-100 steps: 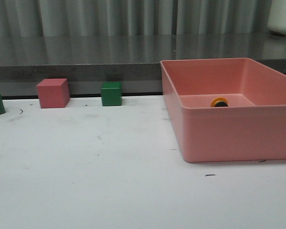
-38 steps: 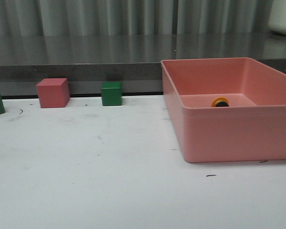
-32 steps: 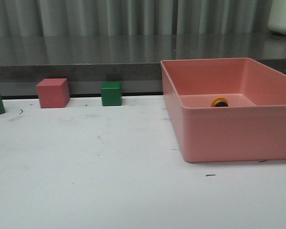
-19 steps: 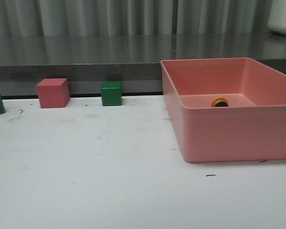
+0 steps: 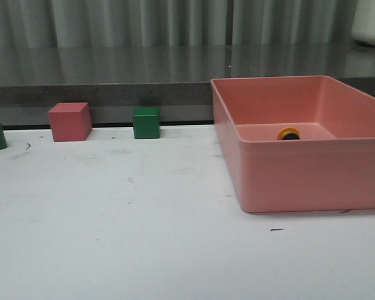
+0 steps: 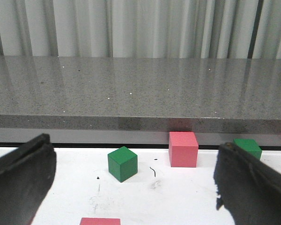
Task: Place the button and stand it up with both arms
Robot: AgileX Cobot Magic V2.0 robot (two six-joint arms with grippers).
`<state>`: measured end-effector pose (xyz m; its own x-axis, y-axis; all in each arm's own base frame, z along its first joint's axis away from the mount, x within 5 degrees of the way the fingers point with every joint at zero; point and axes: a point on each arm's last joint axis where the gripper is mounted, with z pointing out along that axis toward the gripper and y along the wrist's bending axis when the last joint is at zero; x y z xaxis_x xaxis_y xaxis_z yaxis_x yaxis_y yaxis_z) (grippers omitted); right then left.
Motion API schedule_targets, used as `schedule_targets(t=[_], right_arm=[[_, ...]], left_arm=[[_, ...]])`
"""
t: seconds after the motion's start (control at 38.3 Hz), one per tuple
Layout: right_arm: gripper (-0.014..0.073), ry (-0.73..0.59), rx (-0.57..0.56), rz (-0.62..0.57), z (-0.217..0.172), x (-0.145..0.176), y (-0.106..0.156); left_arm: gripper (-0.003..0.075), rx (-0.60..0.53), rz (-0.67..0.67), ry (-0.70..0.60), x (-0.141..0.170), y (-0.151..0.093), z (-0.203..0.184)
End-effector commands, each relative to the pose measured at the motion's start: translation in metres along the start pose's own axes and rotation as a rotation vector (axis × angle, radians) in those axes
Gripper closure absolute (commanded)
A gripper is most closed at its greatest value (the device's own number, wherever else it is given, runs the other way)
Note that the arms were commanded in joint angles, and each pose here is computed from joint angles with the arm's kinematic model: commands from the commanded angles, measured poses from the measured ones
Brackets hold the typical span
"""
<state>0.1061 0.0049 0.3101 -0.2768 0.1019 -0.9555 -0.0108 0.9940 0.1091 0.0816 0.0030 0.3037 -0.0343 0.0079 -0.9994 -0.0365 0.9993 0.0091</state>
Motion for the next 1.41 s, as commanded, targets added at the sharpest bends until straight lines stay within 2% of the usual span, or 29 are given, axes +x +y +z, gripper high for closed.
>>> schedule_targets(t=[0.0, 0.1, 0.29, 0.5, 0.7, 0.84, 1.04, 1.38], right_arm=[[-0.0046, -0.142, -0.024, 0.001, -0.001, -0.022, 0.003], [-0.0046, -0.104, -0.020, 0.000, 0.017, -0.032, 0.005], [-0.0046, 0.055, -0.002, 0.000, 0.078, -0.048, 0.008], [-0.0046, 0.179, -0.004, 0.003, 0.144, -0.057, 0.015], [-0.0046, 0.344, -0.076, -0.046, 0.198, -0.056, 0.051], [-0.0046, 0.462, -0.079, -0.056, 0.228, -0.054, 0.066], [-0.0046, 0.677, -0.011, -0.010, 0.277, -0.045, 0.070], [-0.0046, 0.803, 0.043, 0.022, 0.337, -0.023, 0.070]], left_arm=[[0.0072, 0.000, -0.006, -0.108, -0.019, 0.000, 0.000], [0.0101, 0.000, -0.006, -0.108, -0.019, 0.000, 0.000], [0.0132, 0.000, -0.006, -0.108, -0.019, 0.000, 0.000], [0.0140, 0.000, -0.006, -0.108, -0.019, 0.000, 0.000], [0.0146, 0.000, -0.006, -0.108, -0.019, 0.000, 0.000], [0.0146, 0.000, -0.006, -0.108, -0.019, 0.000, 0.000], [0.0146, 0.000, -0.006, -0.108, -0.019, 0.000, 0.000], [0.0146, 0.000, -0.006, -0.108, -0.019, 0.000, 0.000]])
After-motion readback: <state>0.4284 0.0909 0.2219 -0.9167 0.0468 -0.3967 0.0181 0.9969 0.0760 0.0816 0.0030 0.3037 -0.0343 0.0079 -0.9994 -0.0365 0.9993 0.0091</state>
